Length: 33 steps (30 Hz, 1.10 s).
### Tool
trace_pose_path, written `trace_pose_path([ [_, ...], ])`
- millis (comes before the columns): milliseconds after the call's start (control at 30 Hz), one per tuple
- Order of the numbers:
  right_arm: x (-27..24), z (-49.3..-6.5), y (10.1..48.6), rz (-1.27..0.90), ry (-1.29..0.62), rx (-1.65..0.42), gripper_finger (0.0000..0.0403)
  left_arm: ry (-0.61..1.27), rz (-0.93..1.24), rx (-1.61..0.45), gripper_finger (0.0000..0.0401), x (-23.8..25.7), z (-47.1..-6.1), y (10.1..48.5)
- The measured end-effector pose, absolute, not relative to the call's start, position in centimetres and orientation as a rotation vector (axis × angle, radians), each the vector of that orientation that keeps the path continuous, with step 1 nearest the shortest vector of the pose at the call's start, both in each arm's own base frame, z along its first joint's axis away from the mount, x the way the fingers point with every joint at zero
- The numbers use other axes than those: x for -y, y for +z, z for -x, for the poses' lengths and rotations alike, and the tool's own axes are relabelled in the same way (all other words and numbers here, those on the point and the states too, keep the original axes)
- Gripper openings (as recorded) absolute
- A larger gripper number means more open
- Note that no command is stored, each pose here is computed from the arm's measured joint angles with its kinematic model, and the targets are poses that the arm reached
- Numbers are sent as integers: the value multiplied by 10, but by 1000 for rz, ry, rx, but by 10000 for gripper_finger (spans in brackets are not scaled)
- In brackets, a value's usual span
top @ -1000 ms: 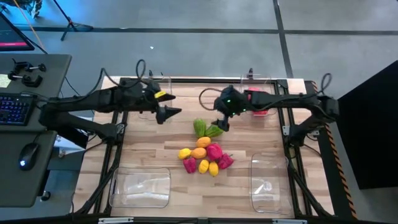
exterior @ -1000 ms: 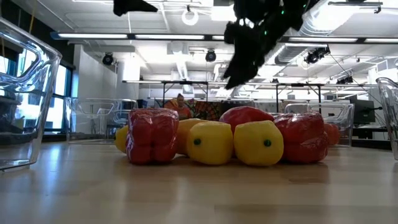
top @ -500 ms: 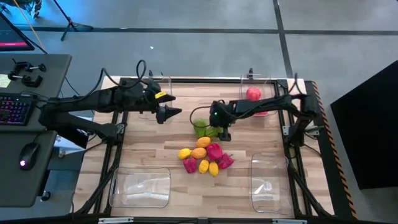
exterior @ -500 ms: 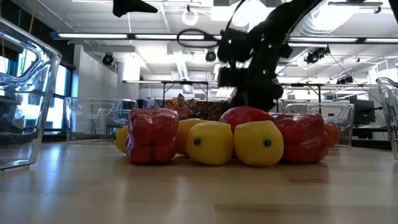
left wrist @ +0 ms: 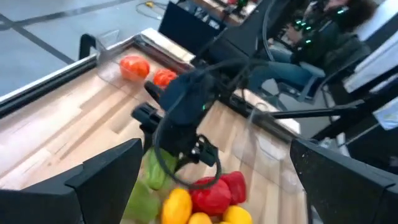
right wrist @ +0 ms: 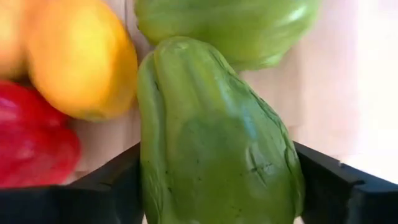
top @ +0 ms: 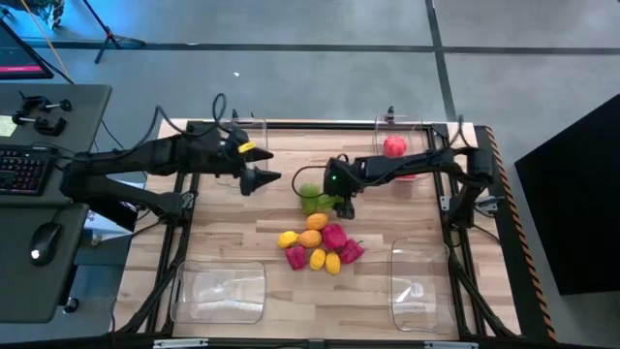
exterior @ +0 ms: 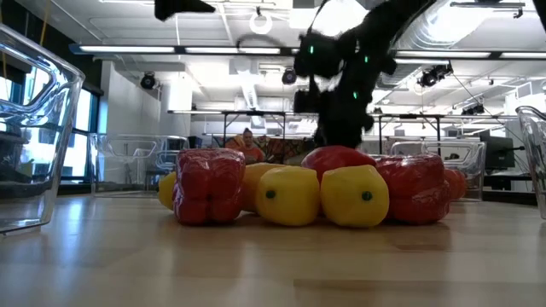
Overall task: Sort produce into baskets
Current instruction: Put the green chayote into the top left transparent bin
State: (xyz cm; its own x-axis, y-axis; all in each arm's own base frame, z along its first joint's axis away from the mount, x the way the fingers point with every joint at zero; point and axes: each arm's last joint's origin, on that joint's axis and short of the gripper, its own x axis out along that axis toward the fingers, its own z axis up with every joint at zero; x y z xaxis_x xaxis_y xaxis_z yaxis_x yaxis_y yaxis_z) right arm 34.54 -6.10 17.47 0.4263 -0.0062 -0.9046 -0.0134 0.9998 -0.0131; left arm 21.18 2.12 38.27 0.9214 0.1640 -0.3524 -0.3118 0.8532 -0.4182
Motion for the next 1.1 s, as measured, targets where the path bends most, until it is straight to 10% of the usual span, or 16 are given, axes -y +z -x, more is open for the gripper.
trace_pose_path([
  [433,86,-376,291,-22,-274,-391,287,463,383,-74,397,-25,-154,430],
  [1100,102,-506,218,-322,-247,-15,303,512,380,-82,397,-27,-159,427],
])
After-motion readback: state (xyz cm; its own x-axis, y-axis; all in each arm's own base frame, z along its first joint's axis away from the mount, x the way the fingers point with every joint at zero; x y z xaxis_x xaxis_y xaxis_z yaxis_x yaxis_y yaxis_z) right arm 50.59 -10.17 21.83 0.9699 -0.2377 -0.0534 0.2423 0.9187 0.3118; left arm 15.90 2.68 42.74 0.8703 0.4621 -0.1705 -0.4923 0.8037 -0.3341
